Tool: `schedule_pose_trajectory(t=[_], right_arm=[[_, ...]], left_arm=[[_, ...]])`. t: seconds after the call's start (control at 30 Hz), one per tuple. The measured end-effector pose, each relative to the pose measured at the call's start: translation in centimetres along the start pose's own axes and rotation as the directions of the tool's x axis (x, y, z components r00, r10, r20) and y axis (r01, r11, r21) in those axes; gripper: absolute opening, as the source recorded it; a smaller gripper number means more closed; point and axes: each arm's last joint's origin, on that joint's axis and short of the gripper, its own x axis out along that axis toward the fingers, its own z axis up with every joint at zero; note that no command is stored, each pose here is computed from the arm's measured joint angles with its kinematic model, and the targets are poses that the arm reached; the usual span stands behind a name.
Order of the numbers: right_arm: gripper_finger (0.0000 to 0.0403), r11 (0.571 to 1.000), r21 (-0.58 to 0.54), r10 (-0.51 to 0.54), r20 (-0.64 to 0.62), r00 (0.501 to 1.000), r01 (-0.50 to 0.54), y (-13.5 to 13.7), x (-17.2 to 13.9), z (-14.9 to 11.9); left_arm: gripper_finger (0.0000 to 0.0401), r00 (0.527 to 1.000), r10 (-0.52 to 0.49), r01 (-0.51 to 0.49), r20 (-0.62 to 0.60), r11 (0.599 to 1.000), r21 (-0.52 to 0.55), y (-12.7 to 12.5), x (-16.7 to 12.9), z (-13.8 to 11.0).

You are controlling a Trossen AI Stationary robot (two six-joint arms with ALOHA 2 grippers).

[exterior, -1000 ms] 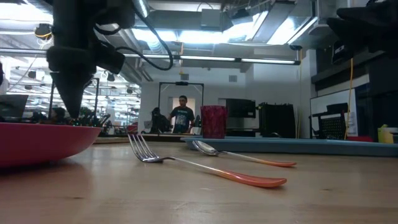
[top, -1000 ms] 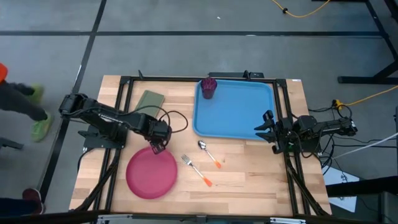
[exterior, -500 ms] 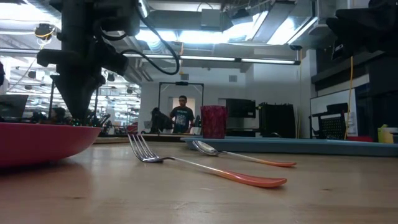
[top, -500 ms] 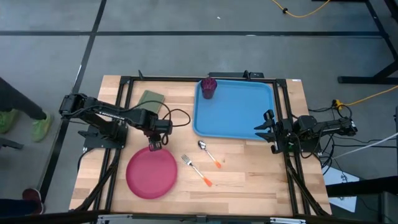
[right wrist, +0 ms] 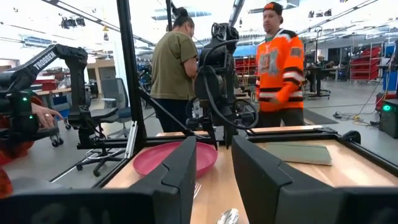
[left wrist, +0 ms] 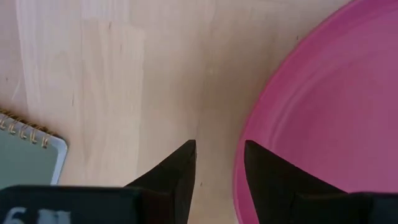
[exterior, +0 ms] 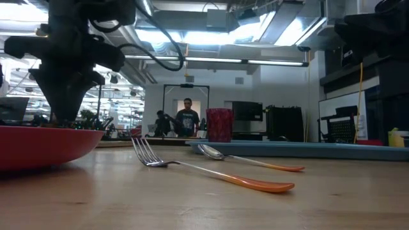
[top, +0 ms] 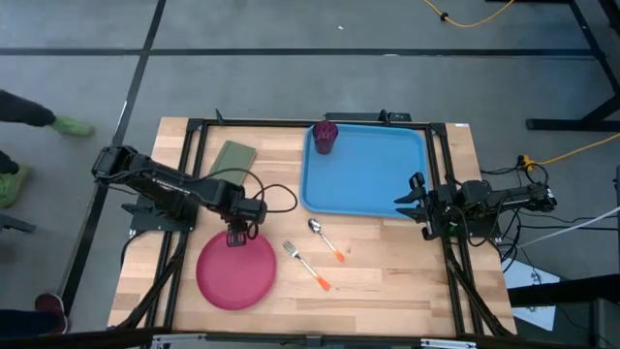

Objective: Pick and place plate/cup/fork/spoon on tray
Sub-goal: Put the pink plate on the blue tray to the bottom right of the red cup

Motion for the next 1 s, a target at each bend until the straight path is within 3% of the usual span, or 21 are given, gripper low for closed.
schedule_pose_trajectory(t=[0.27, 0.53, 0.7, 1.0], right_arm=[[0.0108, 1.000, 0.007, 0.000, 0.000, 1.000, 0.000, 0.0, 0.0, 0.0], [0.0108, 1.000, 0.025, 0.000, -0.001, 1.000, 0.000, 0.0, 0.0, 0.0], [0.0108, 1.000, 0.024, 0.000, -0.002, 1.000, 0.000, 0.0, 0.0, 0.0], [0.0108, 1.000, 0.023, 0.000, -0.003, 1.000, 0.000, 0.0, 0.0, 0.0]], left_arm=[[0.0128, 0.999, -0.023, 0.022, 0.036, 0.999, 0.034, -0.9, 0.1, 0.0], [0.0128, 0.999, -0.039, 0.038, 0.031, 0.999, 0.037, -0.8, 2.2, -0.7], [0.0128, 0.995, -0.099, 0.098, 0.016, 0.995, 0.032, -0.9, 3.1, -1.3], [0.0128, 0.990, -0.108, 0.107, 0.087, 0.994, 0.005, -0.6, 5.0, -2.0]])
